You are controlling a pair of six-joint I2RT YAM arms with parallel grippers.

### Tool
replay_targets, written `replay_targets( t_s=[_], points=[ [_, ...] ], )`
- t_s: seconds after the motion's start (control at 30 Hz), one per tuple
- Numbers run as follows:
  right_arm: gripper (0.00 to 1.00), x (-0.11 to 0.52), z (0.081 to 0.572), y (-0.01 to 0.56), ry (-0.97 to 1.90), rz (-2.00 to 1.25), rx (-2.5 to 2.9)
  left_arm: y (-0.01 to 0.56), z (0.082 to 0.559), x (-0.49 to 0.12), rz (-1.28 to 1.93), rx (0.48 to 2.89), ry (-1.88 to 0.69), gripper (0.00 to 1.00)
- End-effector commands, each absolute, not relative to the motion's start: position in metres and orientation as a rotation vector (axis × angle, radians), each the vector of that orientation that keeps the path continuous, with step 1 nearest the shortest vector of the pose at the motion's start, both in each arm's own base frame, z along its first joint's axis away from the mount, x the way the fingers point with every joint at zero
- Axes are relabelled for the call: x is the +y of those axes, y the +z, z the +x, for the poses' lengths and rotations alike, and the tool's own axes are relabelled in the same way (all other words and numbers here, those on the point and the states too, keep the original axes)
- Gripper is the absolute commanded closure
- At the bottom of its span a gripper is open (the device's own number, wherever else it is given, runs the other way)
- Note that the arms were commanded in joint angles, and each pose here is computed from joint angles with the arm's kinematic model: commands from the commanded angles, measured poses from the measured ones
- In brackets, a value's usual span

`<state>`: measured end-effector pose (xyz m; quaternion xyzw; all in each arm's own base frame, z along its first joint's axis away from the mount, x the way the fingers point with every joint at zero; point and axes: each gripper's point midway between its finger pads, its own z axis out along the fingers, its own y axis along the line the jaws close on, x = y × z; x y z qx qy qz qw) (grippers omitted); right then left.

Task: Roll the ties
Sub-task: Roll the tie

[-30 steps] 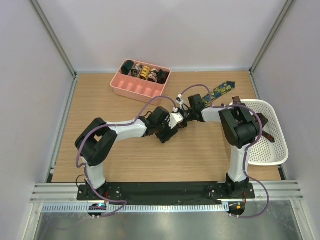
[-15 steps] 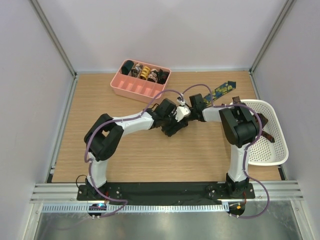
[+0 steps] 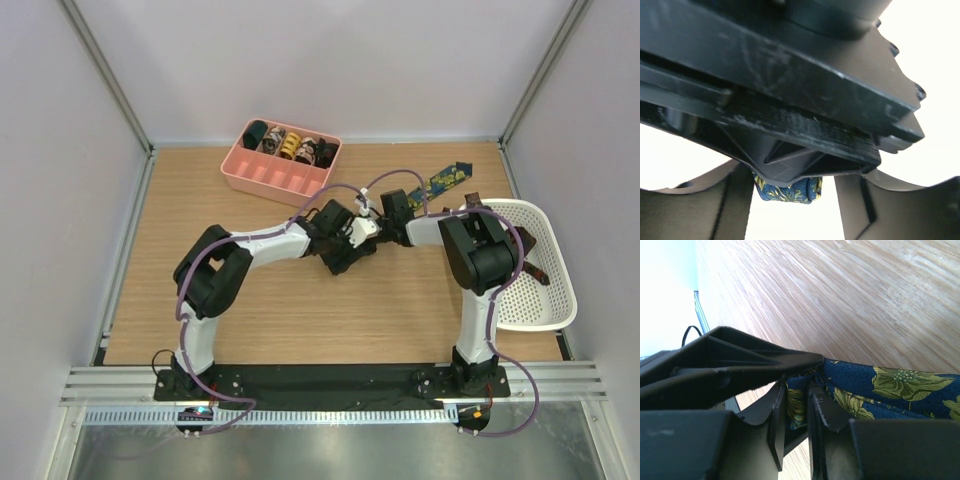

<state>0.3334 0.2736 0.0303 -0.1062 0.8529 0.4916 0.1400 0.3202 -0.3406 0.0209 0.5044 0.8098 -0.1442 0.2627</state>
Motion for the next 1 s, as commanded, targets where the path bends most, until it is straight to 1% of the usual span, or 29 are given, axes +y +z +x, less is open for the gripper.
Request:
replay_targets(
  t_s=[0.0, 0.07, 0.1, 0.2, 0.27, 0.3, 0.33, 0.43, 0.57, 0.6, 0.63, 0.7, 0.9, 0.97],
  points=[
    [0.99, 0.257, 0.337, 0.007, 1.261, -0.266, 2.513, 0.009, 0.323, -0.33, 1.373, 2.248, -0.336, 0.43],
    [0.99, 0.254, 0.336, 0.006, 1.228, -0.253, 2.527, 0.008, 0.326, -0.326, 1.372, 2.251, -0.302, 0.48],
    [0.98, 0.252, 0.334, 0.004, 1.216, -0.245, 2.545, 0.007, 0.325, -0.325, 1.379, 2.251, -0.295, 0.55],
    [0.95, 0.246, 0.338, 0.005, 1.146, -0.218, 2.573, 0.006, 0.324, -0.321, 1.378, 2.259, -0.281, 0.62],
    [0.91, 0.243, 0.334, 0.005, 1.13, -0.202, 2.602, 0.005, 0.322, -0.319, 1.384, 2.266, -0.273, 0.64],
    [0.83, 0.239, 0.333, 0.003, 1.096, -0.181, 2.625, 0.006, 0.323, -0.318, 1.383, 2.267, -0.266, 0.66],
    [0.79, 0.239, 0.332, 0.003, 1.088, -0.18, 2.631, 0.005, 0.322, -0.317, 1.384, 2.274, -0.263, 0.67],
    [0.67, 0.234, 0.335, 0.007, 1.039, -0.166, 2.633, 0.003, 0.318, -0.316, 1.394, 2.276, -0.27, 0.69],
    [0.63, 0.232, 0.339, 0.018, 1.003, -0.165, 2.626, 0.004, 0.315, -0.317, 1.416, 2.263, -0.264, 0.73],
    [0.61, 0.23, 0.339, 0.022, 0.994, -0.162, 2.627, 0.003, 0.315, -0.316, 1.418, 2.265, -0.258, 0.73],
    [0.56, 0.23, 0.342, 0.026, 0.976, -0.162, 2.622, 0.003, 0.315, -0.315, 1.42, 2.267, -0.254, 0.74],
    [0.55, 0.229, 0.344, 0.03, 0.971, -0.166, 2.617, 0.003, 0.314, -0.316, 1.426, 2.266, -0.259, 0.76],
    [0.6, 0.227, 0.343, 0.027, 0.949, -0.168, 2.642, 0.003, 0.313, -0.316, 1.421, 2.272, -0.256, 0.77],
    [0.56, 0.227, 0.343, 0.026, 0.945, -0.164, 2.644, 0.001, 0.313, -0.315, 1.421, 2.286, -0.246, 0.77]
  ],
)
